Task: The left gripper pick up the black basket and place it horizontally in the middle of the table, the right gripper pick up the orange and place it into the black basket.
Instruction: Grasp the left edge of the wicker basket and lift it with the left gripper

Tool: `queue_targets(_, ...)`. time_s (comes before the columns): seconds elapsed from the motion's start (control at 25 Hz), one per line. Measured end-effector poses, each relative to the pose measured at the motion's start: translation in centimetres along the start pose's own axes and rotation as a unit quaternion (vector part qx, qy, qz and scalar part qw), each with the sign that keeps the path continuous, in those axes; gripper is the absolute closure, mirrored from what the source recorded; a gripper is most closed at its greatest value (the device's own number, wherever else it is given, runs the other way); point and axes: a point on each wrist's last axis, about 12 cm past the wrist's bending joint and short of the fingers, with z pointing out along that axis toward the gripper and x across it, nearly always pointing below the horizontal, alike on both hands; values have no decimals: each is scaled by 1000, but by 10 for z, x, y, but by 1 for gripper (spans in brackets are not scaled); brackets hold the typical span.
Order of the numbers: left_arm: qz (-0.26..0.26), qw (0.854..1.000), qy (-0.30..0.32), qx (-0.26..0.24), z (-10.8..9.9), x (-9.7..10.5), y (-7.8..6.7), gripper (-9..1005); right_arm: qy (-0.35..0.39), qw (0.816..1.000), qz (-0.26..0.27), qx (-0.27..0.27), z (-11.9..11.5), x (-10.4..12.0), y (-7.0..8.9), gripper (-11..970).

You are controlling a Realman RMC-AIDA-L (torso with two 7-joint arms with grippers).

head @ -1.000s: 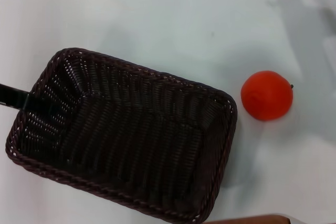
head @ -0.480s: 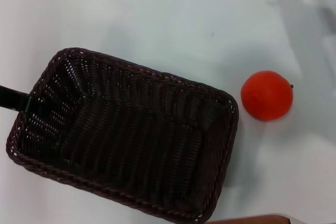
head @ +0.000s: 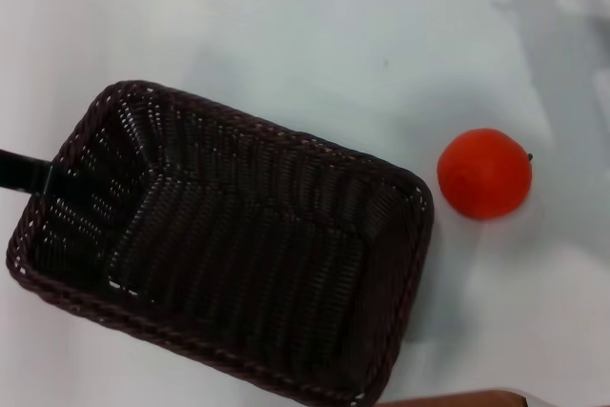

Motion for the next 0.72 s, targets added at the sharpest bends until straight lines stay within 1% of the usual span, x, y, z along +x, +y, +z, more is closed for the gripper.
queue_targets(0.2,-13,997,-43,62,-13,7,1,821,0,1000,0,-2,-2,0,2,63)
queue_targets(0.32,-36,993,-70,87,-20,12,8,820,-1,1000,0,-4,-3,0,2,64)
queue_targets(0.52,-70,984,-102,125,-22,18,16,820,-1,1000,0,-4,-3,0,2,66)
queue_targets(0.72,-85,979,-119,145,-22,20,18,820,0,1000,-2,-3,-1,1,3,68)
